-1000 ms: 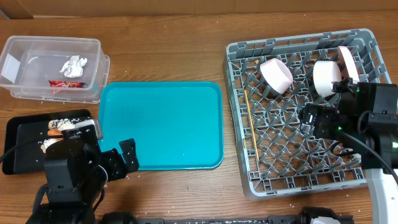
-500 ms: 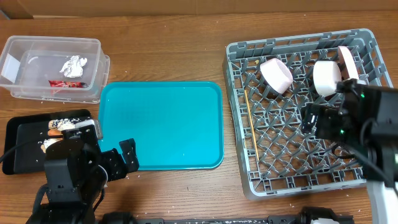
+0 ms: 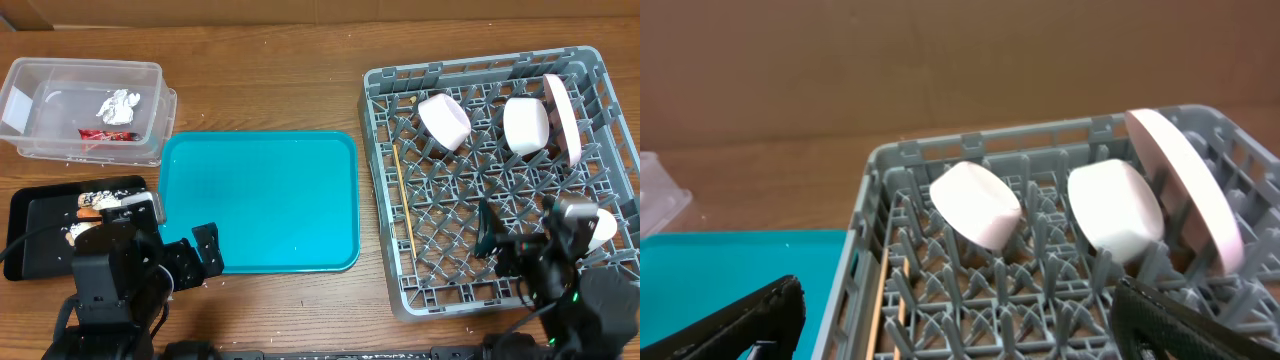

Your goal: Sort waste into correct bins and load items into the dishwasher

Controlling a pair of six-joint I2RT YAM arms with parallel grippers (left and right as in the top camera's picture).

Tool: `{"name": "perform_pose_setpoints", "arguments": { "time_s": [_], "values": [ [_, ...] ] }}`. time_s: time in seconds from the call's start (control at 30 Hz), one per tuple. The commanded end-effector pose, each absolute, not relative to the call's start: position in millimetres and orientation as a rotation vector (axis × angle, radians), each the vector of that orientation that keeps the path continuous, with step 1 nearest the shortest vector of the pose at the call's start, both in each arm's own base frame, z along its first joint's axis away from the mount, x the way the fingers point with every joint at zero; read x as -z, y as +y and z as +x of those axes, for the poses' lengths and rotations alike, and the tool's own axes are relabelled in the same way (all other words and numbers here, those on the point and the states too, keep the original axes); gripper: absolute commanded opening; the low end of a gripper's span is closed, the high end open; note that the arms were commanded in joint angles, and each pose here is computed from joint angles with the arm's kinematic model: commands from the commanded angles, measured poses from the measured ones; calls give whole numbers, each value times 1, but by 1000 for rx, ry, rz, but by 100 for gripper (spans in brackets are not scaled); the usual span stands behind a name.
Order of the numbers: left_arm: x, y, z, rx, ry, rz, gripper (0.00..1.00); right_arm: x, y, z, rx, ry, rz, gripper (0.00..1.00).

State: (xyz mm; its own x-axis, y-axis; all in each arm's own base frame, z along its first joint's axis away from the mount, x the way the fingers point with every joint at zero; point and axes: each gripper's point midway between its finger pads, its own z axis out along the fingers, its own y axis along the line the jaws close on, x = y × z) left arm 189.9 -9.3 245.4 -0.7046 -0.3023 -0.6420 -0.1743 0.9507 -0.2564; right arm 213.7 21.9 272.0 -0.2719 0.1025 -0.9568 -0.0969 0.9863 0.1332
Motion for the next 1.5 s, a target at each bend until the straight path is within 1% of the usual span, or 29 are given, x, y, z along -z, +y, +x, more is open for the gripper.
{"name": "perform_pose_setpoints", "arguments": {
  "time_s": [0.0,0.23,0.43,0.6,0.73,0.9,1.47],
  "values": [
    [-245,-6,190,213,2363,-357,100,-263,26,209,-201,1735,-29,100],
    [-245,-6,190,213,2362,-356,100,-254,27,215,-194,1559,-46,100],
    [-245,-6,190,212,2363,-357,100,-241,20,231,-161,1467,-21,100],
    [-245,-6,190,213,2362,-356,100,-235,16,238,-72,1351,-68,100],
    [-245,-6,190,213,2362,-357,100,-216,17,242,-37,1403,-104,100],
    [-245,-6,190,213,2362,-356,100,-170,19,245,-86,1592,-93,100],
    [-245,-6,190,213,2362,-356,100,-172,19,245,-104,1586,-75,100]
  ]
}}
